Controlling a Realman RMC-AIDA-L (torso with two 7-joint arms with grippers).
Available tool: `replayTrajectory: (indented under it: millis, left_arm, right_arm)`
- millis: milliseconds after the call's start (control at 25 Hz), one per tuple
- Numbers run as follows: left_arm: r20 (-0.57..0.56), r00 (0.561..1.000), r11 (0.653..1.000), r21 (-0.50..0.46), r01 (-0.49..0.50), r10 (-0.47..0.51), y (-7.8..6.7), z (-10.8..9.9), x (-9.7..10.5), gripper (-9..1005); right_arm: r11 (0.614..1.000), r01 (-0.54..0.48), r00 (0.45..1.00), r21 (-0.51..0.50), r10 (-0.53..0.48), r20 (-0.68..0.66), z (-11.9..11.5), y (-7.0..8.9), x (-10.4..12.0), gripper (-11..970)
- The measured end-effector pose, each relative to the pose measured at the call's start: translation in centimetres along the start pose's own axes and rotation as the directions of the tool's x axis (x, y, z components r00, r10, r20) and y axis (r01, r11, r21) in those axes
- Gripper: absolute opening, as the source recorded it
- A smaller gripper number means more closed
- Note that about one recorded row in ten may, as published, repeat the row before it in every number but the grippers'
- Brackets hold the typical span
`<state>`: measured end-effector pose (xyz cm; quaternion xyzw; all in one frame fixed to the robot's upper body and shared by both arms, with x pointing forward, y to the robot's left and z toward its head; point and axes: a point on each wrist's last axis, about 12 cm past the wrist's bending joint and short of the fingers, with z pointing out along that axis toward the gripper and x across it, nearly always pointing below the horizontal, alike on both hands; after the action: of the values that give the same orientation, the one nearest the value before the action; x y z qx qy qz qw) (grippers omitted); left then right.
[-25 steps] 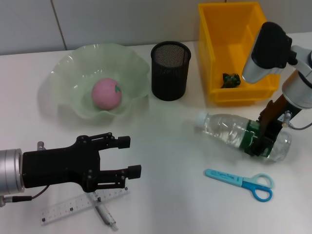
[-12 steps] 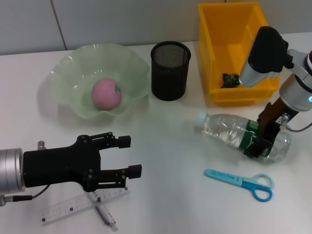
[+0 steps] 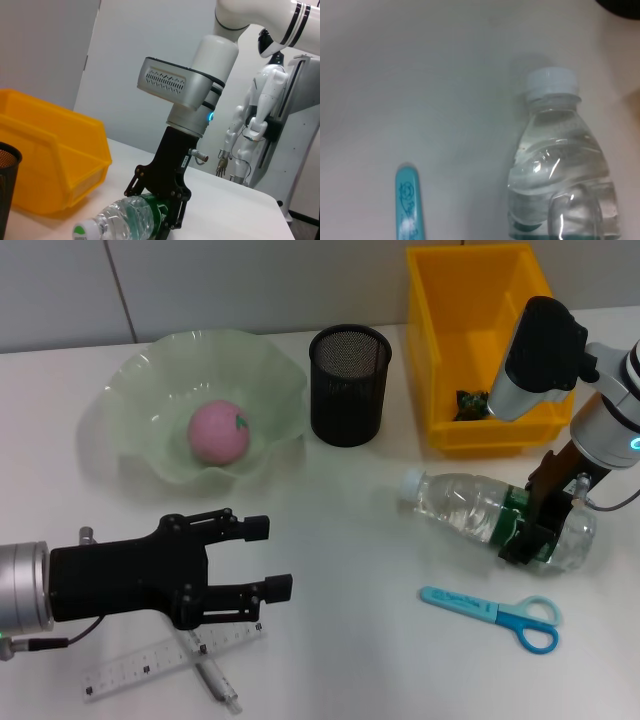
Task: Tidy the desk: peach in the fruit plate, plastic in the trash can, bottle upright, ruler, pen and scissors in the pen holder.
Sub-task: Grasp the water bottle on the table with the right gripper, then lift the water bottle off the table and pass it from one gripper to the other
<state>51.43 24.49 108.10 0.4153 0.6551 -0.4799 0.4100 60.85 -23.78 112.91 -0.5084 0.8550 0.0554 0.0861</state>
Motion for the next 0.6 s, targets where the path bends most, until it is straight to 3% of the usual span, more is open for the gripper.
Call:
replayTrajectory:
  millis: [600]
  left_arm:
    - [0.010, 1.000, 1.000, -0.005, 0.010, -0.010, -0.01, -0.14, -0.01, 798]
  right_arm:
    - [1.000, 0.015, 1.000, 0.000, -0.015, 0.000, -0.01, 0.18, -0.20, 776]
